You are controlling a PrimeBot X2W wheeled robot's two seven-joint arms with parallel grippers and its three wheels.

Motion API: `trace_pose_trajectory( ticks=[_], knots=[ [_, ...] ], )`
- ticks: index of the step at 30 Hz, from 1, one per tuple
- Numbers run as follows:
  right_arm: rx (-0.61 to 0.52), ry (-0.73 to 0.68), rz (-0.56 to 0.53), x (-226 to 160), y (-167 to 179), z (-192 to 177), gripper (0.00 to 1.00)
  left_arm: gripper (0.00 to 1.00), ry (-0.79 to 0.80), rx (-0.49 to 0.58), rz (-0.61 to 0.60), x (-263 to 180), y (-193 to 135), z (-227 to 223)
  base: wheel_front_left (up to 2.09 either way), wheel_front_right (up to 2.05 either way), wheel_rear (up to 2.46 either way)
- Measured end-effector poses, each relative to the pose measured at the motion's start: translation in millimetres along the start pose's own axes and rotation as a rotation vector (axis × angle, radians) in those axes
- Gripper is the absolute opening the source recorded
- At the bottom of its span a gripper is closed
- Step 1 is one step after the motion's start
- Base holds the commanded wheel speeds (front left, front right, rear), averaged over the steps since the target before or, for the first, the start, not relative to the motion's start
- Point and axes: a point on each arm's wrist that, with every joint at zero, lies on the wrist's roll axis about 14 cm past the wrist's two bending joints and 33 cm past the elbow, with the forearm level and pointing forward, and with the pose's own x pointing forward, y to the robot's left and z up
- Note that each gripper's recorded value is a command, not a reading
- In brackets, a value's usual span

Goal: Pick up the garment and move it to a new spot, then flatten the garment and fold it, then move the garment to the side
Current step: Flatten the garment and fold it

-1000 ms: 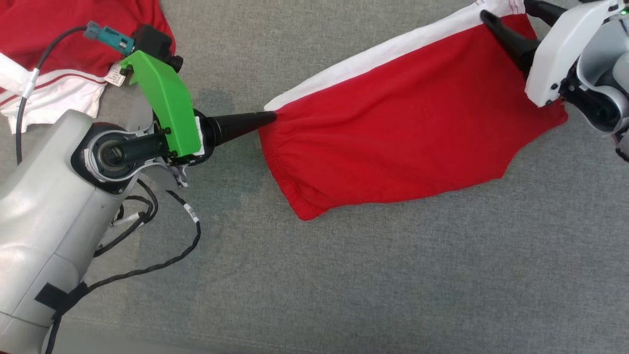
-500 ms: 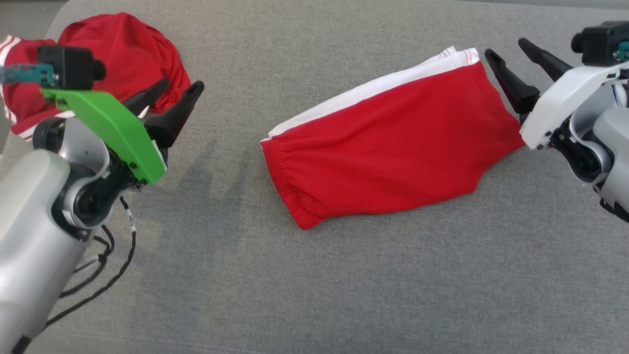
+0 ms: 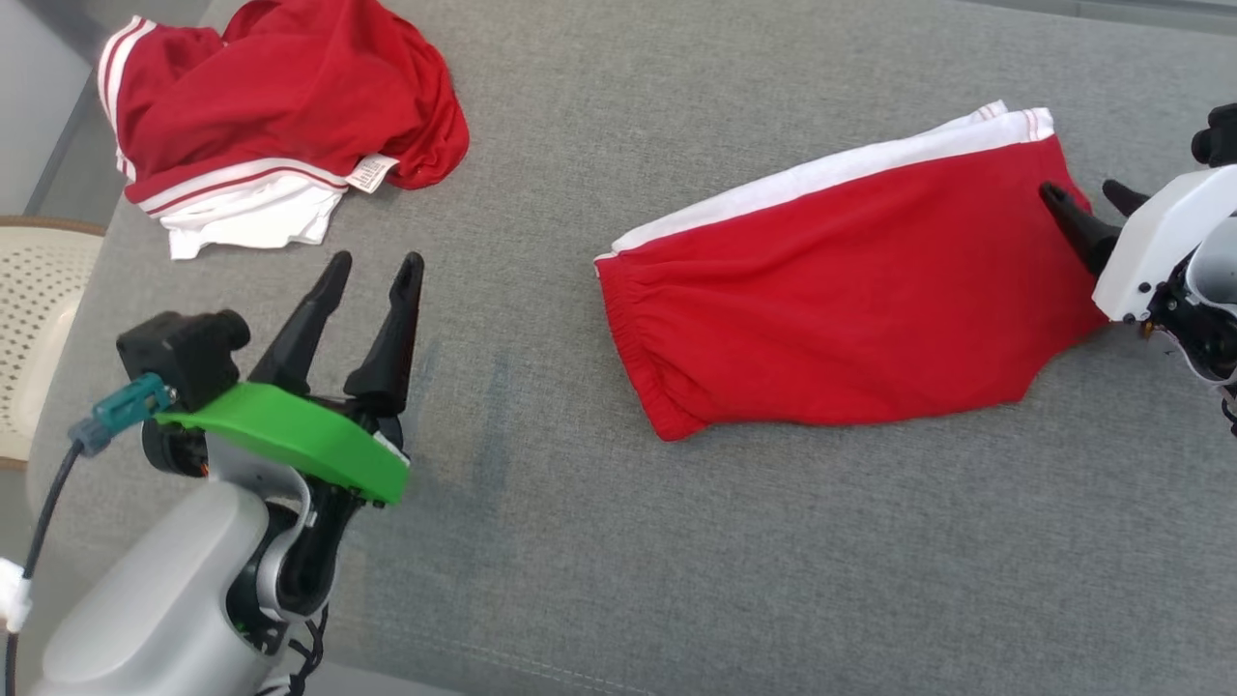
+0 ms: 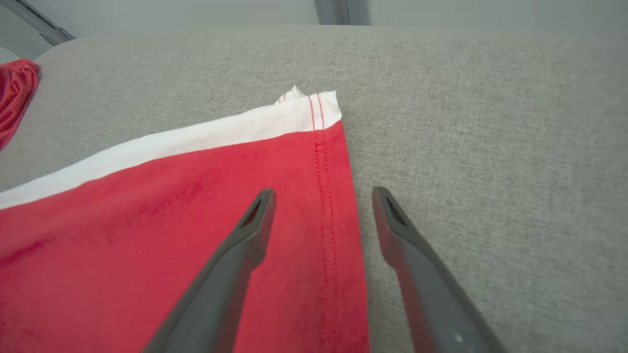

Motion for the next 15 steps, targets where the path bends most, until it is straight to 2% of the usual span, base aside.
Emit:
trace_pose_trajectory(
  ticks=[9,11,12,13,14,15],
  knots=[
    [0.113,0.259,0.0,23,7,-37,1.0,1.0,-0.089,-0.036,0.173,-31,33,0,0.0,0.0,0.0],
    [0.115,0.271,0.021,25,16,-37,1.0,1.0,-0.126,-0.003,0.202,-38,38,6,0.0,0.0,0.0],
    [0.11,0.27,0.037,25,23,-36,0.78,1.0,-0.142,0.01,0.22,-42,41,8,0.0,0.0,0.0],
    [0.106,0.269,0.052,25,28,-36,0.36,1.0,-0.15,0.012,0.232,-46,42,8,0.0,0.0,0.0],
    [0.105,0.263,0.071,26,36,-36,0.14,1.0,-0.16,0.021,0.24,-49,42,7,0.0,0.0,0.0],
    [0.103,0.258,0.088,26,43,-36,0.0,1.0,-0.161,0.019,0.241,-52,41,5,0.0,0.0,0.0]
  ],
)
